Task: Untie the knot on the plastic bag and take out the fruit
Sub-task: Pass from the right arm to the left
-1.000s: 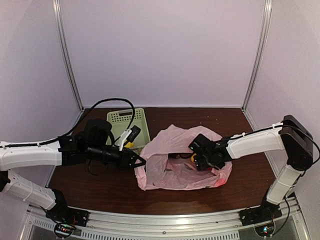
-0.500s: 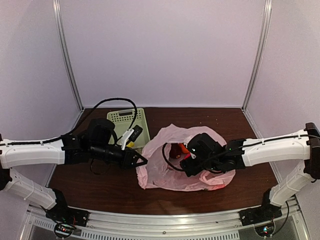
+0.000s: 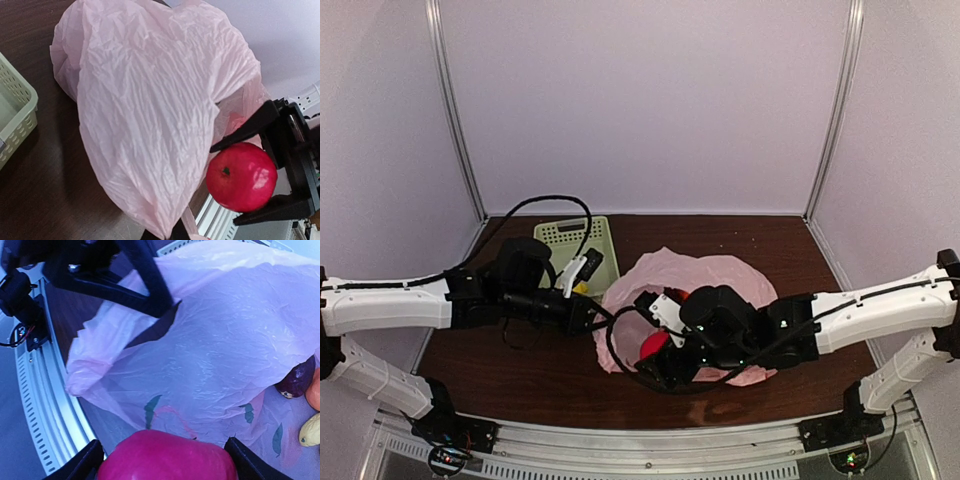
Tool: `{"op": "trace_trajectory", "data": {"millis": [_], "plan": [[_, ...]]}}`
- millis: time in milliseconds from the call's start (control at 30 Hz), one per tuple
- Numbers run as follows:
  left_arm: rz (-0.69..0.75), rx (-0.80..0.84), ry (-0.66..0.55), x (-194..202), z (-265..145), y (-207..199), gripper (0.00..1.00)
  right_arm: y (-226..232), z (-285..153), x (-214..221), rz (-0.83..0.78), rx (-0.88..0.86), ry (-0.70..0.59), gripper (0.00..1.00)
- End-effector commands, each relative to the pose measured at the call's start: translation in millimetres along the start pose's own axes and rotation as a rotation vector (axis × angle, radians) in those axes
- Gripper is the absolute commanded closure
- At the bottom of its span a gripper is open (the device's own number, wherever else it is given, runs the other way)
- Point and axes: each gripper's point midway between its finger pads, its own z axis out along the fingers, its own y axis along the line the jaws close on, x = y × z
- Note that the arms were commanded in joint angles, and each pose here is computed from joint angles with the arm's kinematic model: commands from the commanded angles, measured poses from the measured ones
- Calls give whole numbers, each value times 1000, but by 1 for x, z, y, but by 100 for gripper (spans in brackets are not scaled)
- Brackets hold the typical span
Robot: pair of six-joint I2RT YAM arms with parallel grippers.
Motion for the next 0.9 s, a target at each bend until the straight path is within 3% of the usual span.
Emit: {"op": "trace_trajectory", "data": {"millis": [0,67,167,267,567,867], "plan": [[3,-22,-89,-22,-6,-3,91,27,-36,-41,45,-113,-140,19],[3,-56,-135,-28,-14,1,77,20,-52,-55,86,-101,-211,20],[30,-73,-242,-45,-37,-3,43,1,-73,-68,168,-60,-298,20],[83,-77,-340,-60,-64,-12,25,-16,-89,-76,255,-57,-363,21],[343,144,-501,-78,-110,-81,16,-31,-129,-108,471,-172,-520,21],[499,178,-572,-83,-103,-127,10,-13,-149,-139,581,-330,-566,20]]}}
